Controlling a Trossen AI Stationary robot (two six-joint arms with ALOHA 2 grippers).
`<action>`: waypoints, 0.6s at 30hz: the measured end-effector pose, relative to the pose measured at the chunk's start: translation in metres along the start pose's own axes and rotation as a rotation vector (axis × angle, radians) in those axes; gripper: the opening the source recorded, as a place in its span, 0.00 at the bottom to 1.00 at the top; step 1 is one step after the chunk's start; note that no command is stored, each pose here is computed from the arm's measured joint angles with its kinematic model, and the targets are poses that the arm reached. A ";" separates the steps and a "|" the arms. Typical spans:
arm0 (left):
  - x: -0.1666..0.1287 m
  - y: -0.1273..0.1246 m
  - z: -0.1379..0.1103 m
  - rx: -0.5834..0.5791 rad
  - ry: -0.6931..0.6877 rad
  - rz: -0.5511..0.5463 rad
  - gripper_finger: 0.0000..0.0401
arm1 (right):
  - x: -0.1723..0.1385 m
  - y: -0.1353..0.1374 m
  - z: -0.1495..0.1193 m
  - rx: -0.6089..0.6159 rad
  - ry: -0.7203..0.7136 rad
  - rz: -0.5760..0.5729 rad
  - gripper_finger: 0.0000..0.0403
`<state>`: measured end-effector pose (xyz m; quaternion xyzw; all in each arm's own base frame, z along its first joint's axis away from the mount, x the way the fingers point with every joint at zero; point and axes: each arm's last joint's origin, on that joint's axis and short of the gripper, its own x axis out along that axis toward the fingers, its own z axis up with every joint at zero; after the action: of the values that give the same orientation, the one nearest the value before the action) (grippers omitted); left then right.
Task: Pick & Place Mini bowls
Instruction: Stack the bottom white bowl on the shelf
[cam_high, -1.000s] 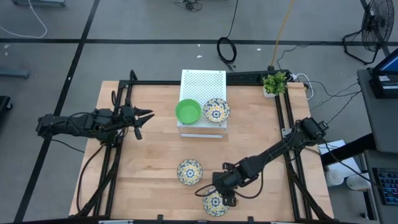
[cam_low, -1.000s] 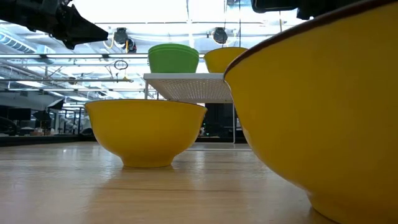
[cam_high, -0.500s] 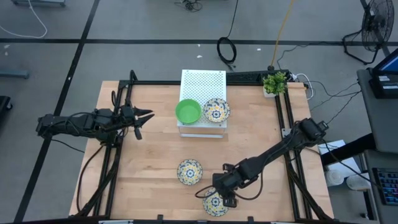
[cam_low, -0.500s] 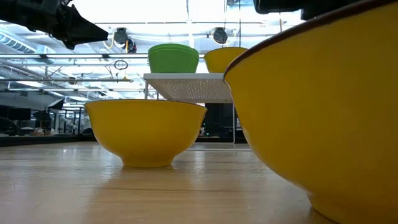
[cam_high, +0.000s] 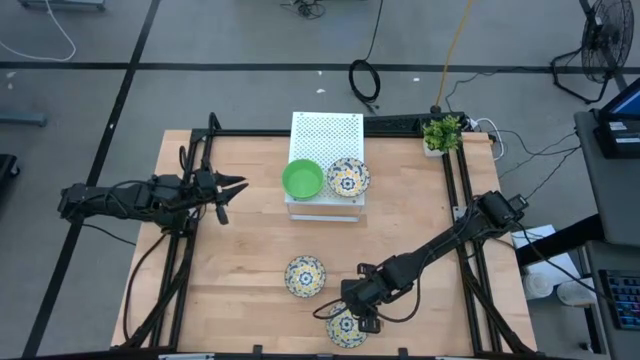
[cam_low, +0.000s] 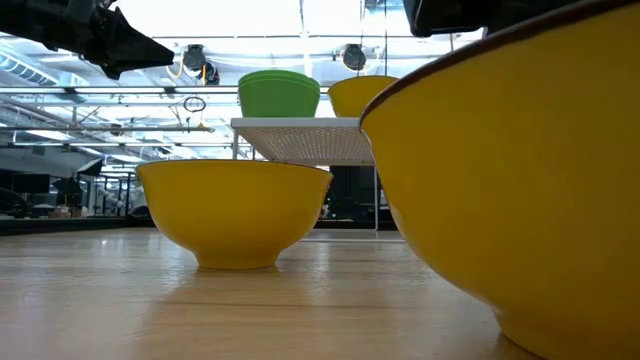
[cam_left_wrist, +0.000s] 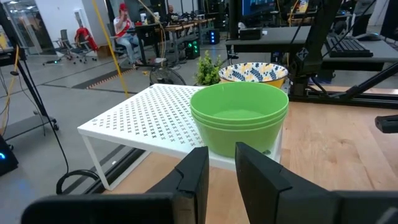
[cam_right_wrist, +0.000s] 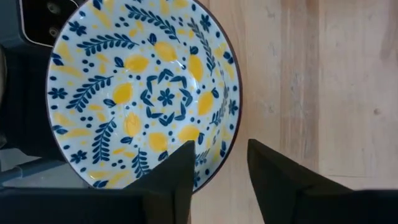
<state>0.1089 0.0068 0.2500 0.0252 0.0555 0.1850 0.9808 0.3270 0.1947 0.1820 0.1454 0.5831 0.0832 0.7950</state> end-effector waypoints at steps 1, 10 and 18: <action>0.000 0.000 0.000 0.000 0.000 0.000 0.21 | 0.000 -0.001 0.000 0.001 0.001 -0.002 0.31; 0.000 0.000 0.000 0.000 0.000 0.000 0.21 | -0.001 -0.007 0.004 -0.013 0.003 -0.014 0.10; 0.000 0.000 0.000 0.000 0.000 0.000 0.21 | -0.003 -0.013 0.008 0.018 0.004 -0.020 0.02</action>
<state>0.1089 0.0068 0.2500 0.0252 0.0555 0.1851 0.9808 0.3328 0.1805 0.1825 0.1468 0.5866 0.0701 0.7934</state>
